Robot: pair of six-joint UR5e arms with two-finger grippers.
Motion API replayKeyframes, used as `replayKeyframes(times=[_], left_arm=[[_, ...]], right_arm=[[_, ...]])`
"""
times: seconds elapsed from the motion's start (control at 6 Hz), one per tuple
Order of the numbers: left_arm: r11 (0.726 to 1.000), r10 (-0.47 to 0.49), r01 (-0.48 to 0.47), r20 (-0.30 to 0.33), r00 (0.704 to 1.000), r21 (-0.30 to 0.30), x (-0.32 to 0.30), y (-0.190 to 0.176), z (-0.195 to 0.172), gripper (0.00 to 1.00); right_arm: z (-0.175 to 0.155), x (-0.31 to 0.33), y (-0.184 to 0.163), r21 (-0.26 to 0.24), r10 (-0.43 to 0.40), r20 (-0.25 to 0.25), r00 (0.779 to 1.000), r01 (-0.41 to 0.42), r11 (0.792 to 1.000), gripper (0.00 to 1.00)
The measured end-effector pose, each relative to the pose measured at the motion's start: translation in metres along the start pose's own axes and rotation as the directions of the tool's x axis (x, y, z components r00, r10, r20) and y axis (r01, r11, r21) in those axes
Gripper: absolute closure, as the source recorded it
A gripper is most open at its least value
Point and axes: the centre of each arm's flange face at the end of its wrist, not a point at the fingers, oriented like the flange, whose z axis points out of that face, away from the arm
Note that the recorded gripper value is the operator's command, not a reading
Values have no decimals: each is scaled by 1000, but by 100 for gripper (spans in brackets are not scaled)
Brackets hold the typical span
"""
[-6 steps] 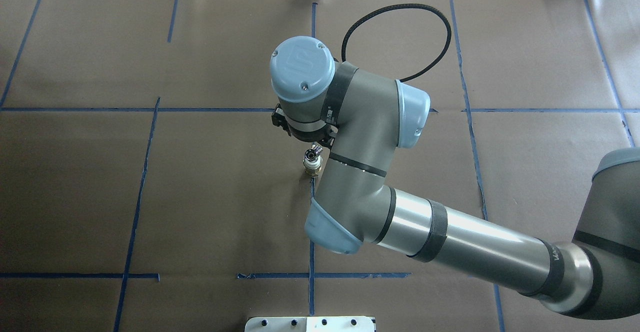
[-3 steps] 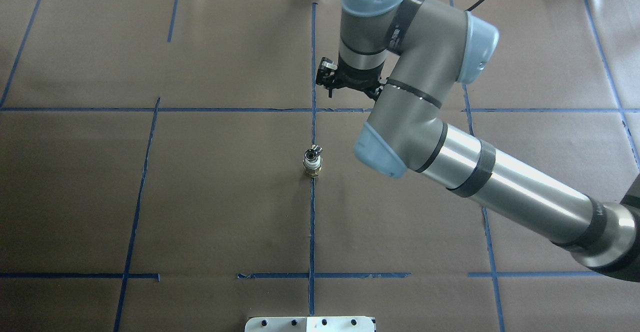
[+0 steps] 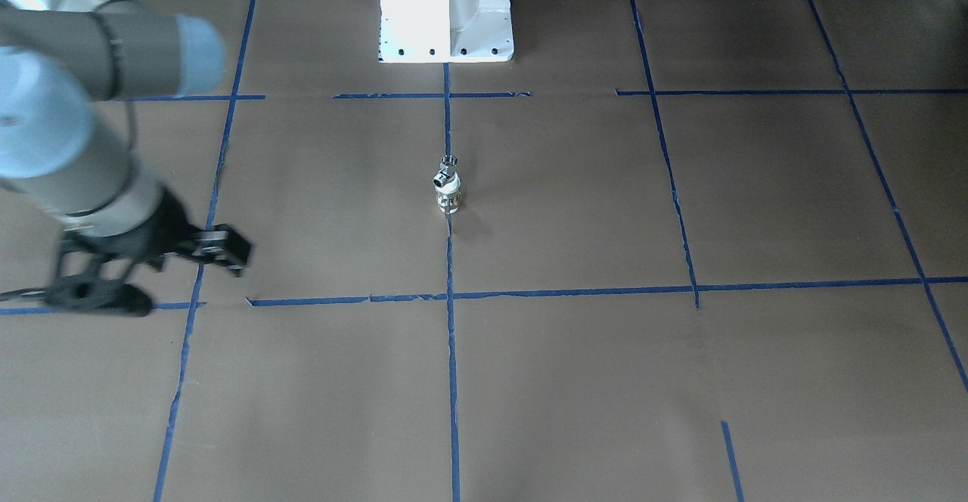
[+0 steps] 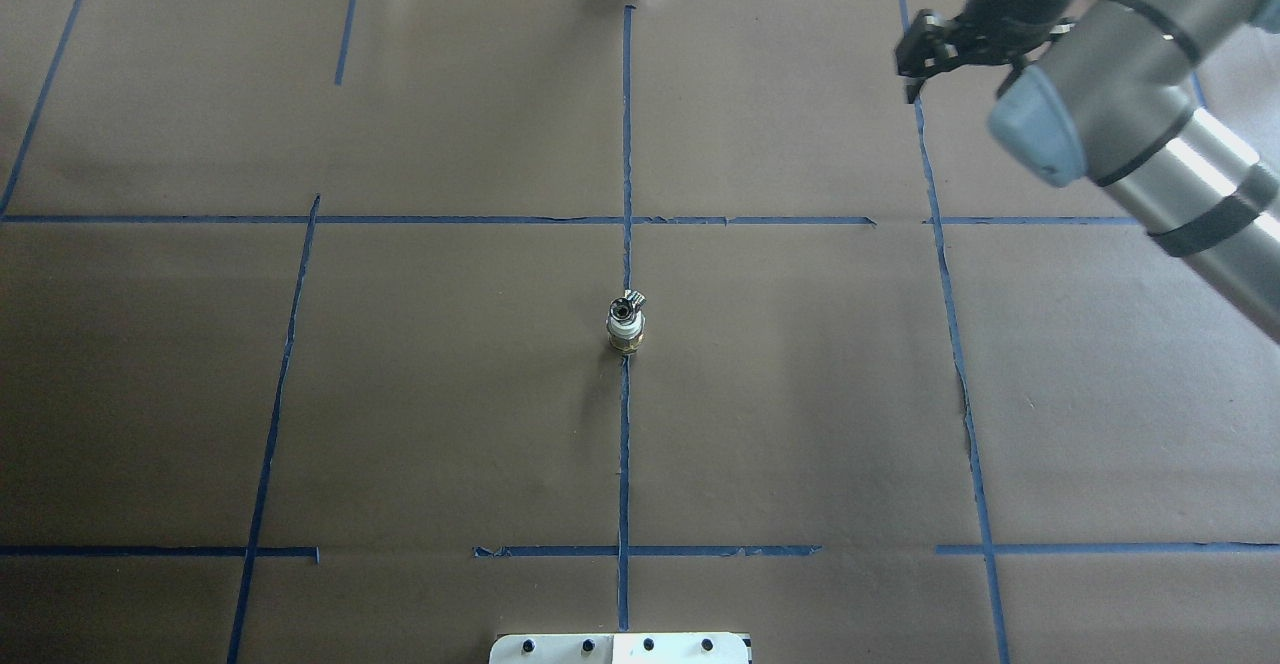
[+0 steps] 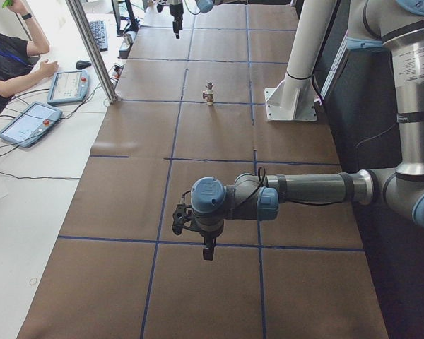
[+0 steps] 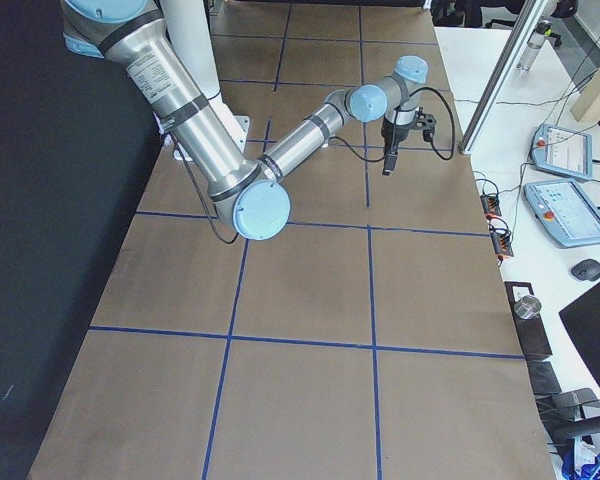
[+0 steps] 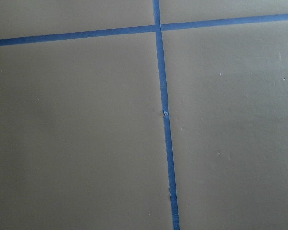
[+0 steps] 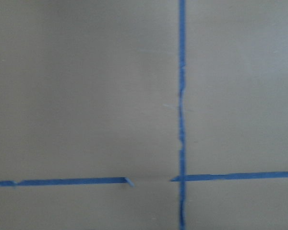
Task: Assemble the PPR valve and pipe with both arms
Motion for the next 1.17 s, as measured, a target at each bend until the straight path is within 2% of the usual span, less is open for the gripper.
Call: replayKeyframes(times=[0.17,0.5,0.67,0.83,1.17], left_arm=[[1000,4,-4,0,1000,5,2,-5,-2,0],[1000,12,-12,3,1000,13,6,-20,-8,0],[1000,9,-9,5,1000,15,6,-19,-9,0],[1000,7,-7,10,1000,24,5,-16,-12,0],[999,0,0,15,1000,33,2,-10,-16,0]], right_arm=[[-4,89,7,-7,-98,-10,995,98,995,0],[-17,258,45,-15,-241,18,970,241,970,0],[-24,327,71,-4,-261,26,965,261,965,0],[-15,384,111,-7,-241,27,970,241,970,0],[19,448,191,-22,-178,29,984,179,984,0]])
